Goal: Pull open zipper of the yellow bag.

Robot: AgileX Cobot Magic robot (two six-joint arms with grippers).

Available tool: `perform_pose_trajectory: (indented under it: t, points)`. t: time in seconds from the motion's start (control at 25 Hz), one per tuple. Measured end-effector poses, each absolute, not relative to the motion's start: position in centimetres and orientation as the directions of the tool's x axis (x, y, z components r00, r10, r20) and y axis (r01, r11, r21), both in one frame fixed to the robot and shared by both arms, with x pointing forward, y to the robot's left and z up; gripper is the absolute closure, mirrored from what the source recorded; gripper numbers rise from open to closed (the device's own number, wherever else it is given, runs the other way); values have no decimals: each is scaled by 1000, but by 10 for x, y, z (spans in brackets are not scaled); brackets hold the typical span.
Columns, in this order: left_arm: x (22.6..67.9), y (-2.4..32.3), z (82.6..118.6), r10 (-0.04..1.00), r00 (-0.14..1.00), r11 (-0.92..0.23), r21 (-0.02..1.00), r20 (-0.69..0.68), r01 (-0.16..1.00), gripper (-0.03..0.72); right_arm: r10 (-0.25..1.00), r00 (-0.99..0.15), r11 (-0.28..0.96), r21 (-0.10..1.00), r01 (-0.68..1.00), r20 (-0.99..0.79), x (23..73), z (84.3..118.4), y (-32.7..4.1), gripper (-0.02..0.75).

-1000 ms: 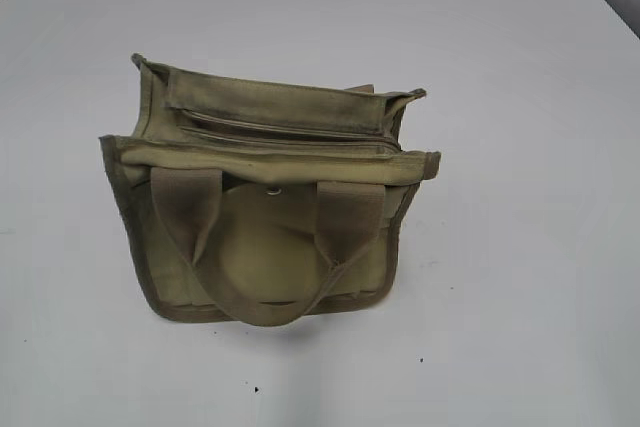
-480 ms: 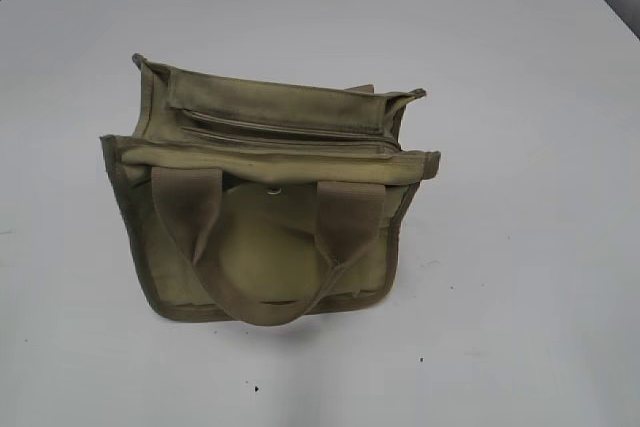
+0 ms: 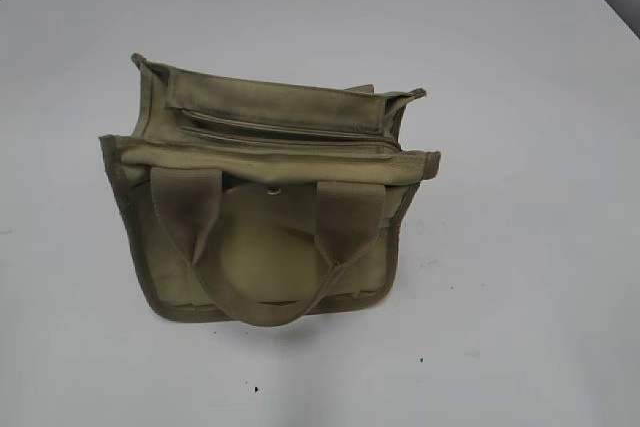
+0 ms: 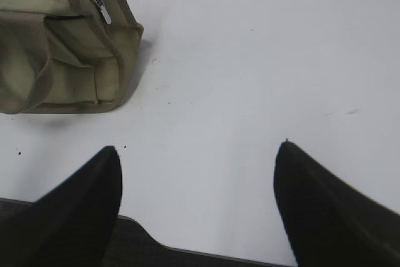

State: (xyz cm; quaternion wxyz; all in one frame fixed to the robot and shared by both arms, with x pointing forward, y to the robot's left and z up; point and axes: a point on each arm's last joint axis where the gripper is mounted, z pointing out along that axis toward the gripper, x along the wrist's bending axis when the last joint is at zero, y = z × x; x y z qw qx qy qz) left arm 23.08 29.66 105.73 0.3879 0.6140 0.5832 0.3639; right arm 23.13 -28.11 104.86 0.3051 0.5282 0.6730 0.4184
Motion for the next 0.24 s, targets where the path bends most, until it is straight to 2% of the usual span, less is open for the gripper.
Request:
perform_pose_trajectory:
  t: [0.24]
  points:
    - [231, 297, 1057, 998, 55, -19, 901, -6, 434, 307, 966, -257, 91, 886, 456, 33, 231, 1049, -281, 152]
